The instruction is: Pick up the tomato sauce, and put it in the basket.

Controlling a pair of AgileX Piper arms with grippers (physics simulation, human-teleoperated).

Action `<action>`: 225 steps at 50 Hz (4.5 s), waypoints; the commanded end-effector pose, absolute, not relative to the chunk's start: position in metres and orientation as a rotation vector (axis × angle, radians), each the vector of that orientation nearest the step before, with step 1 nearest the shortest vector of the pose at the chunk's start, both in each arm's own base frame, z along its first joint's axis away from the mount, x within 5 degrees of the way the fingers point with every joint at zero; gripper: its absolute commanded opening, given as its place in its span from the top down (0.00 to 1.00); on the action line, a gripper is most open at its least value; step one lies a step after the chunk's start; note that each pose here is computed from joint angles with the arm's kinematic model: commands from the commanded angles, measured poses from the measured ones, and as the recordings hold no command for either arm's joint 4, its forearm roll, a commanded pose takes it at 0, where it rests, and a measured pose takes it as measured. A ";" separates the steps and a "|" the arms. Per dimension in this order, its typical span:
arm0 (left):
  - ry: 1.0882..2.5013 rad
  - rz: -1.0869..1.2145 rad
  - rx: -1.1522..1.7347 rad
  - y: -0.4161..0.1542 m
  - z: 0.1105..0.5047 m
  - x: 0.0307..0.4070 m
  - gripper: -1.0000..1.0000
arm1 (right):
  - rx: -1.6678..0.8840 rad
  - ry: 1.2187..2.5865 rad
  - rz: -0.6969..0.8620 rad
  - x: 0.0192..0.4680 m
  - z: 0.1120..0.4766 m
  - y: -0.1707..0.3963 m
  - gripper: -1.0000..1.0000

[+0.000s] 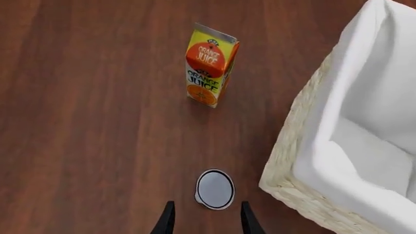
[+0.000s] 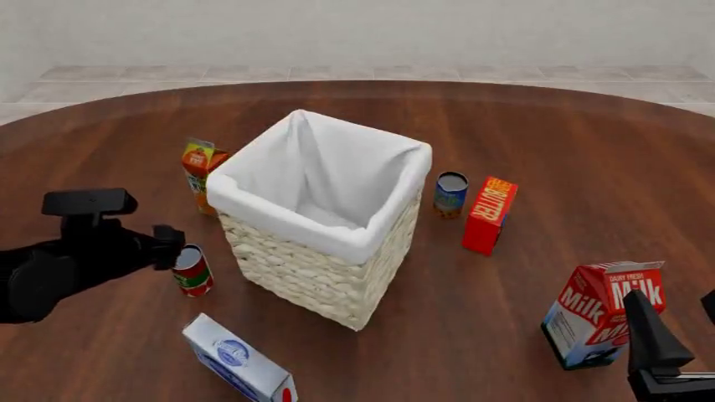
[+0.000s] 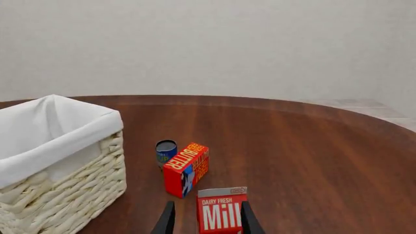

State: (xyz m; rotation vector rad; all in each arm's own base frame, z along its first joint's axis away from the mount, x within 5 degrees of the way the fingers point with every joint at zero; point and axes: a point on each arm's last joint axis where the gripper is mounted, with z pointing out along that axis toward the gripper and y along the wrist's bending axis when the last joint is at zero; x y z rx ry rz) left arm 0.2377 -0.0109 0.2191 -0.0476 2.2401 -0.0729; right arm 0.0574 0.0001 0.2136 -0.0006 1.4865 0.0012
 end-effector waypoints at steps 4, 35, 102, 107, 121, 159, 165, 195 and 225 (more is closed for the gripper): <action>2.263 -0.079 -0.079 -0.010 0.202 0.252 0.00 | -0.001 1.487 0.001 0.057 0.214 0.000 0.00; 2.325 -0.084 -0.065 -0.014 0.172 0.258 0.00 | -0.001 1.487 0.001 0.057 0.214 0.000 0.00; 2.390 -0.096 -0.064 -0.020 0.137 0.271 0.00 | -0.001 1.486 0.001 0.057 0.214 0.000 0.00; 2.396 -0.095 -0.062 -0.020 0.133 0.271 0.00 | -0.001 1.486 0.001 0.057 0.214 0.000 0.00; 2.357 -0.096 -0.047 -0.021 0.144 0.267 1.00 | -0.001 1.486 0.001 0.057 0.214 0.000 0.00; 2.246 -0.103 -0.023 -0.019 0.221 0.225 1.00 | 0.000 1.486 0.001 0.057 0.214 0.000 0.00; 2.219 -0.105 -0.024 -0.018 0.238 0.212 1.00 | 0.000 1.487 0.001 0.057 0.214 0.000 0.00; 2.090 -0.133 -0.015 -0.016 0.311 0.152 1.00 | -0.001 1.487 0.001 0.057 0.214 0.000 0.00; 2.012 -0.203 0.157 -0.034 0.401 0.140 1.00 | 0.000 1.486 0.001 0.057 0.214 0.000 0.00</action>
